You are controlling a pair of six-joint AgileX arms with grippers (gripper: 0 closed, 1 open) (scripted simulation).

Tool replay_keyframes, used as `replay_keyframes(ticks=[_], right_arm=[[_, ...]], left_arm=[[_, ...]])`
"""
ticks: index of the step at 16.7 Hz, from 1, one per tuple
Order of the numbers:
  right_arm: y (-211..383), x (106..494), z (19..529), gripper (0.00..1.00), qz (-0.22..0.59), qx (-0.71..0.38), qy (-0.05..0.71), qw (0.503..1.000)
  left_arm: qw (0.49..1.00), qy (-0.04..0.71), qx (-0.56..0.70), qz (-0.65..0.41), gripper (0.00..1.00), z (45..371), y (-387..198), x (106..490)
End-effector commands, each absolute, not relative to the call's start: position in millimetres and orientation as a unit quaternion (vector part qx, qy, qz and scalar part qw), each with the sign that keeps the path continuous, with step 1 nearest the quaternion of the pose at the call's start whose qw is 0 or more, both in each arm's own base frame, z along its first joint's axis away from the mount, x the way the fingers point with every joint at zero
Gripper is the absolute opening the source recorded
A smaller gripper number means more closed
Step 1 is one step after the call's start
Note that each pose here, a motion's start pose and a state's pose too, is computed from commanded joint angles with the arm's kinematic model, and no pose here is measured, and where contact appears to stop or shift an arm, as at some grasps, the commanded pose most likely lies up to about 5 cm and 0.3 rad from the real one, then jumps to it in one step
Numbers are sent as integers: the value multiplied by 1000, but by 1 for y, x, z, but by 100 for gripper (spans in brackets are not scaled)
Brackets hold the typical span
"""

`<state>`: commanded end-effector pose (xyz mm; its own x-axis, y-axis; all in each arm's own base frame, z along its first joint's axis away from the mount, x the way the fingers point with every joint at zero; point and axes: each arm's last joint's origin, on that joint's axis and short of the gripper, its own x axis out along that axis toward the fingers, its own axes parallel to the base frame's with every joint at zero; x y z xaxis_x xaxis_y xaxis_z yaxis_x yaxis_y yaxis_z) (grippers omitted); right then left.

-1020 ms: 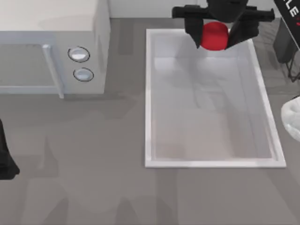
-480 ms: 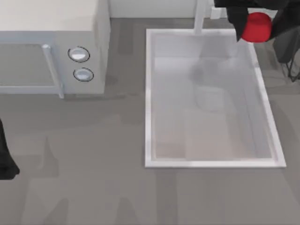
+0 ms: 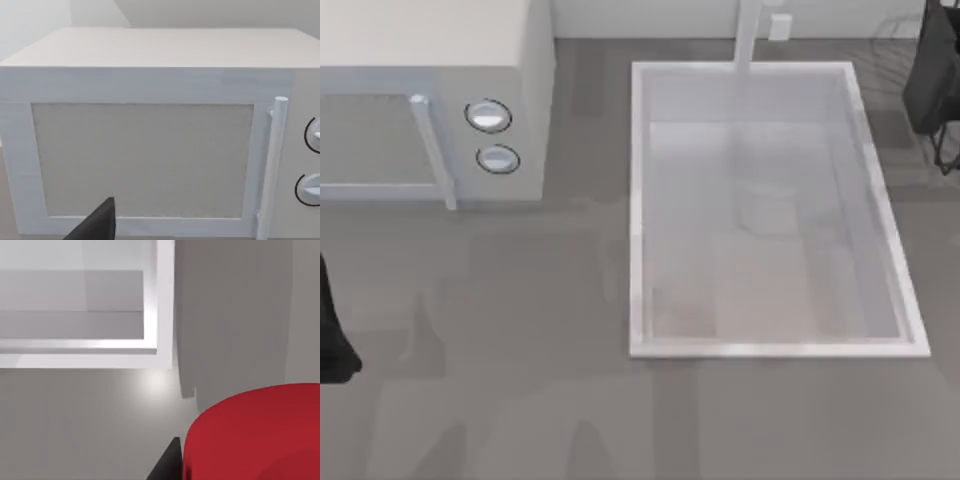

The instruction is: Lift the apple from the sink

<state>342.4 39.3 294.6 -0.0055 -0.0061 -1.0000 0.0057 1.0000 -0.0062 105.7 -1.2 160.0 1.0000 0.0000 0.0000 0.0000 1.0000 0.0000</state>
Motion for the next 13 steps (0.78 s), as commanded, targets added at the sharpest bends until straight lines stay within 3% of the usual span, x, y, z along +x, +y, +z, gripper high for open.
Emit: replay_keyframes(ticks=[7, 13], right_arm=[[-4, 266, 271, 0, -4, 3, 710, 704], [-6, 260, 270, 0, -3, 3, 709, 705]], left_arm=[[1000, 0, 0, 0, 100, 160, -1, 106], [1000, 0, 0, 0, 100, 160, -1, 106]])
